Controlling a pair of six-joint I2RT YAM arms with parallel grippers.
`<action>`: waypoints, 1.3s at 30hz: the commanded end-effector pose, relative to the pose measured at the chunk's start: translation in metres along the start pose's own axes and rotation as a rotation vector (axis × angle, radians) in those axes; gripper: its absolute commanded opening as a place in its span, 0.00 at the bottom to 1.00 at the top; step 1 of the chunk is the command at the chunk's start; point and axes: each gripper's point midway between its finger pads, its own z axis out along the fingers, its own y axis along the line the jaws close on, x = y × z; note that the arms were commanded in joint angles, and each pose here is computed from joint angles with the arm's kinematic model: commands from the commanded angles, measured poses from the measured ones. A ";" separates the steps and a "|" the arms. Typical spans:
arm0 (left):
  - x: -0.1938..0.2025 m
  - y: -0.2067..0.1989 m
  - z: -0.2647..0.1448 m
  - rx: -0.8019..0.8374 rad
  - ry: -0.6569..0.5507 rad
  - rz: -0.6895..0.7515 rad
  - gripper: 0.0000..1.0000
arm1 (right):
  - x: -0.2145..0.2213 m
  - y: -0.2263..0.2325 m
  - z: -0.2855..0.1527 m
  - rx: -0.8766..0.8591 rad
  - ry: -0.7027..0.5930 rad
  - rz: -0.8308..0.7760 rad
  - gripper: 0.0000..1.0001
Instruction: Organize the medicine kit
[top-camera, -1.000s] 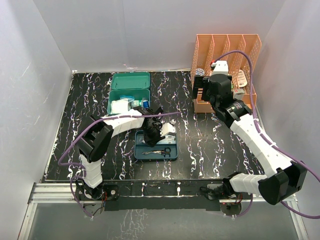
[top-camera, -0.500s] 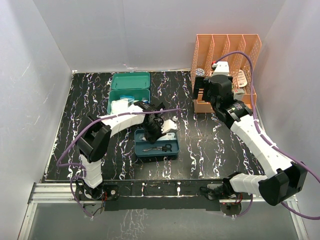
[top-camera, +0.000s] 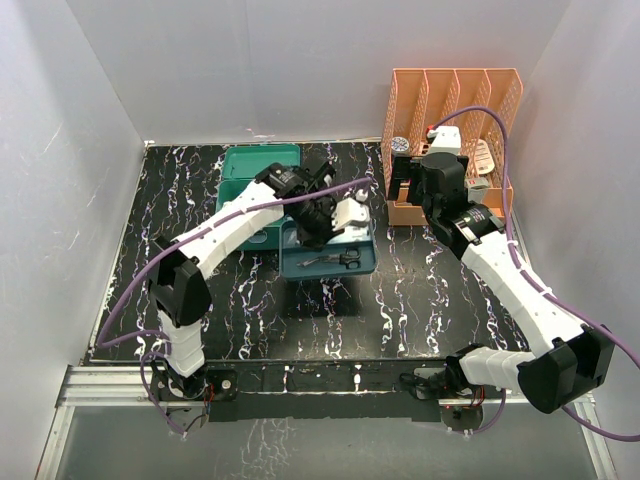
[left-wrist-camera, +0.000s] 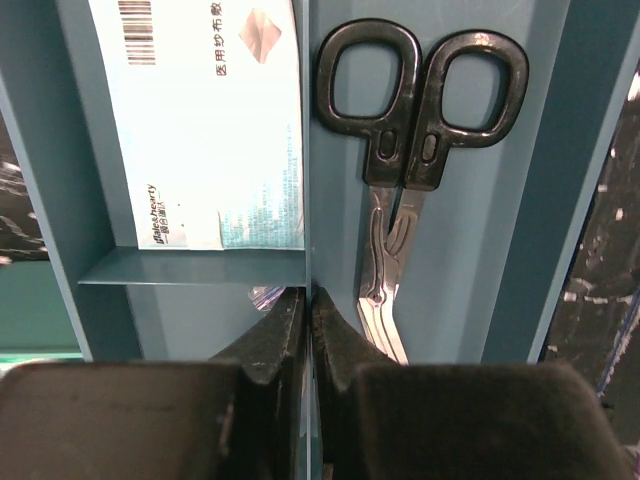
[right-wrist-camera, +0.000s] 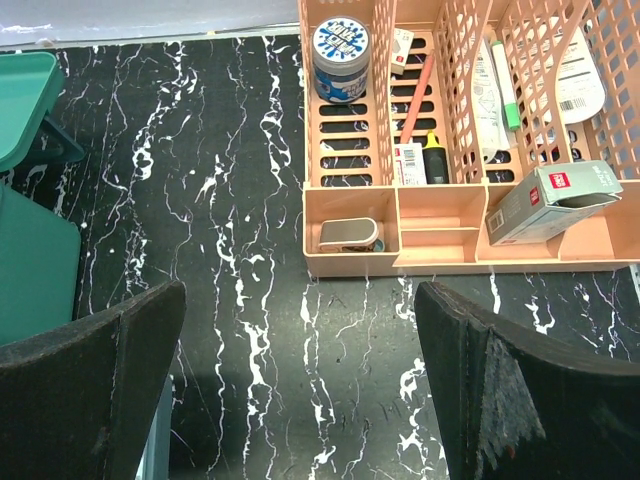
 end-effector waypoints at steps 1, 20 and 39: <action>-0.030 -0.003 -0.025 0.003 -0.061 0.011 0.00 | -0.030 -0.006 -0.005 0.023 -0.104 0.044 0.98; 0.030 0.096 -0.079 -0.141 -0.073 0.136 0.00 | -0.020 -0.019 -0.003 0.055 -0.094 0.072 0.98; 0.110 0.176 -0.097 -0.217 0.007 0.174 0.00 | -0.010 -0.016 -0.002 0.038 -0.070 0.100 0.98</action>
